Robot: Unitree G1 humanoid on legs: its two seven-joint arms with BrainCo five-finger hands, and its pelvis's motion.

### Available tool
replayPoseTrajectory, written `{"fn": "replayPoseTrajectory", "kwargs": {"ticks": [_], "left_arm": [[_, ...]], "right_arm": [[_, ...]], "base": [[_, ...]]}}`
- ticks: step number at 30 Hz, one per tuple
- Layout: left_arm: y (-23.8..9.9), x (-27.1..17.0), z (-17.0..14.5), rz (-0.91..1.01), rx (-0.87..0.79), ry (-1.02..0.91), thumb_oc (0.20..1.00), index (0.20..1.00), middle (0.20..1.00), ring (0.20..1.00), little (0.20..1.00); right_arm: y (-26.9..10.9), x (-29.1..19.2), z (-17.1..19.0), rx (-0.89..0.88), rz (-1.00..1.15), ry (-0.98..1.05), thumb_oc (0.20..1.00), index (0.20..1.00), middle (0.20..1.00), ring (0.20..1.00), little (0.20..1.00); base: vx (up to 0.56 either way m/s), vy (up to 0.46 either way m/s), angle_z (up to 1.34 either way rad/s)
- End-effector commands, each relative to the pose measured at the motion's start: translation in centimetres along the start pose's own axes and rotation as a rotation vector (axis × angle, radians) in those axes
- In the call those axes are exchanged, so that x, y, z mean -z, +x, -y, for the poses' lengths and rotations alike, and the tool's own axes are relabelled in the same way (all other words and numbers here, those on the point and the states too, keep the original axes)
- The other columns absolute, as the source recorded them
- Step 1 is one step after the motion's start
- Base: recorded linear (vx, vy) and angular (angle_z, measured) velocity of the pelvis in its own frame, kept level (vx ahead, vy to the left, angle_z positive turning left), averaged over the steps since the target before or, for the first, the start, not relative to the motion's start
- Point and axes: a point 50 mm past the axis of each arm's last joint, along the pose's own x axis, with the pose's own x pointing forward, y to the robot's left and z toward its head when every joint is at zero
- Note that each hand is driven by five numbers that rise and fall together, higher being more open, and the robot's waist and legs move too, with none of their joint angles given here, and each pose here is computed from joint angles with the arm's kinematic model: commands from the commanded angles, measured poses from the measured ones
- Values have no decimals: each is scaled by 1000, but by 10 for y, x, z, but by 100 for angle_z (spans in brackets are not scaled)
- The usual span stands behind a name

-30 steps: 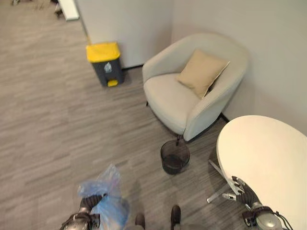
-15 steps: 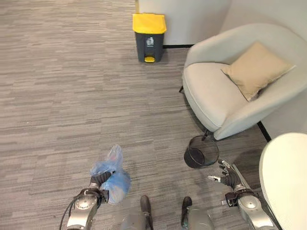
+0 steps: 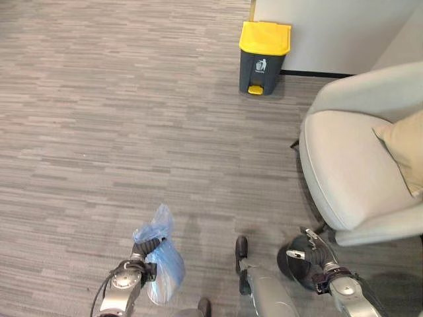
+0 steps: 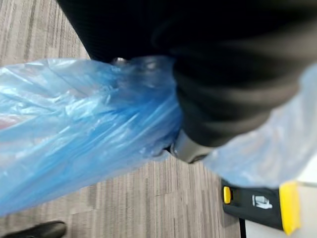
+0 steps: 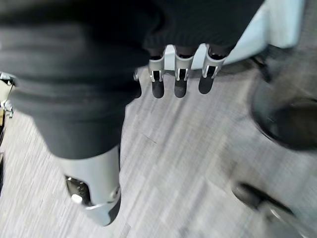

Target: Gather garbage on tea table into small bin, then transfer packed bag to large trash can.

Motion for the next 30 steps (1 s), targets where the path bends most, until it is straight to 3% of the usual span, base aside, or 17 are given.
{"fn": "replayPoseTrajectory", "kwargs": {"ticks": [1,17,30], "left_arm": [[0,-30,-13,155,-5,31,200,200,200,200,200],[-1,-31,-13,160,0,53,200,200,200,200,200],[3,-41,-32,179,-79,47,200,200,200,200,200]], "right_arm": [[1,-13,18,58,73,-3,1000,1000,1000,1000,1000],[3,-4,16,84,24,3,1000,1000,1000,1000,1000],[19,-34,-2,6,109,-6,1000,1000,1000,1000,1000]], "base": [[280,-194,-22],[314,66,-32],[335,117,-25]]}}
